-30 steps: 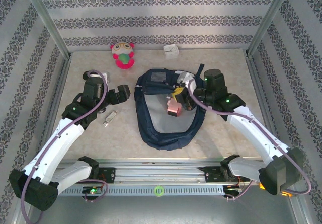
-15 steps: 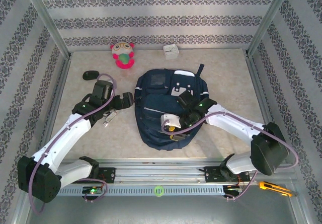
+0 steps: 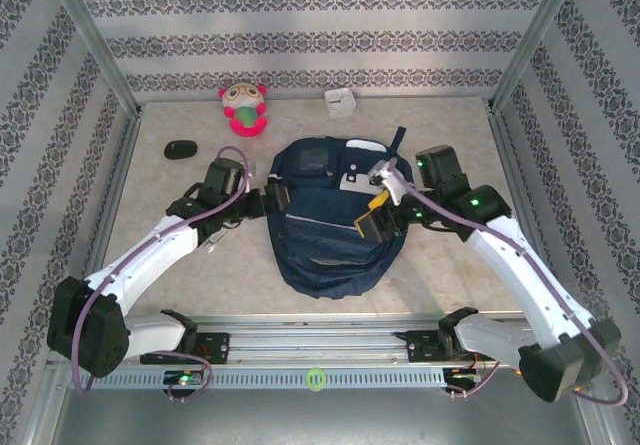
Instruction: Pack books, pencil case, and school supplies into a backpack
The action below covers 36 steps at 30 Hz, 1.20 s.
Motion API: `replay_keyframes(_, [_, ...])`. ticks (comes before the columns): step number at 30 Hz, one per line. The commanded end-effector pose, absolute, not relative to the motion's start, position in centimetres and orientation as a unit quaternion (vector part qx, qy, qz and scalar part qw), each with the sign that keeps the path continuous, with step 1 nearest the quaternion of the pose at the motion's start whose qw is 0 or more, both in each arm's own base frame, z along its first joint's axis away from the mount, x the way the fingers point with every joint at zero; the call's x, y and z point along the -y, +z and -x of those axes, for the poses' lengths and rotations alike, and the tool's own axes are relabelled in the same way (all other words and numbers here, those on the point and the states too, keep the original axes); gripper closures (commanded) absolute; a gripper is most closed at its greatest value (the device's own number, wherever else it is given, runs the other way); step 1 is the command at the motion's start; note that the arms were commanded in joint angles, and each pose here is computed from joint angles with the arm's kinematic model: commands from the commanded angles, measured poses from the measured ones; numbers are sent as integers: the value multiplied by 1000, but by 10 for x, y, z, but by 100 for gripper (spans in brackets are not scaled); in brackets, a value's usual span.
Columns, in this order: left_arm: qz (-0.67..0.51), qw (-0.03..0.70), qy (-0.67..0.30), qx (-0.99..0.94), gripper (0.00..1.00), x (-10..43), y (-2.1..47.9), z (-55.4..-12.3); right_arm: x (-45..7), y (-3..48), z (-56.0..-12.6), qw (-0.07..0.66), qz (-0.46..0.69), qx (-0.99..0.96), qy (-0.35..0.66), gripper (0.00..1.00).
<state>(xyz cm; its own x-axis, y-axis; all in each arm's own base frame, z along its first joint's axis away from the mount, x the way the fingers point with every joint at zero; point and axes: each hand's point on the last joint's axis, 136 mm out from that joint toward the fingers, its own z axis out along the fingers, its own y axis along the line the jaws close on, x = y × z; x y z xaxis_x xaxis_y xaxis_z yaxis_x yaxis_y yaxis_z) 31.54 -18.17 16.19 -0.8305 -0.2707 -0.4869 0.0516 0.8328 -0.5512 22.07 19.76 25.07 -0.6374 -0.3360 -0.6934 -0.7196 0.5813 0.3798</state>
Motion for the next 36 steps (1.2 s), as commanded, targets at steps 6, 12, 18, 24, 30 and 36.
replay_keyframes(6, [41, 192, -254, -947, 34, 212, 86, -279, -152, 149, -239, 157, -90, -933, 310, 33])
replay_keyframes(12, [30, 153, -214, -964, 58, 213, 38, -249, -163, 91, -262, 174, -147, -920, 319, 53])
replay_keyframes(18, [10, 153, -248, -956, 63, 246, 41, -239, -167, 84, -317, 217, -145, -908, 328, 69])
replay_keyframes(24, [-16, 218, -264, -939, 53, 260, 83, -252, -172, 109, -361, 236, -80, -908, 336, 66])
replay_keyframes(30, [-115, 357, -230, -898, 25, 227, 159, -266, -153, 154, -347, 286, 7, -917, 278, 43])
replay_keyframes(36, [-380, 449, -119, -799, 14, 195, 199, -267, -159, 189, -306, 325, 54, -900, 284, 38])
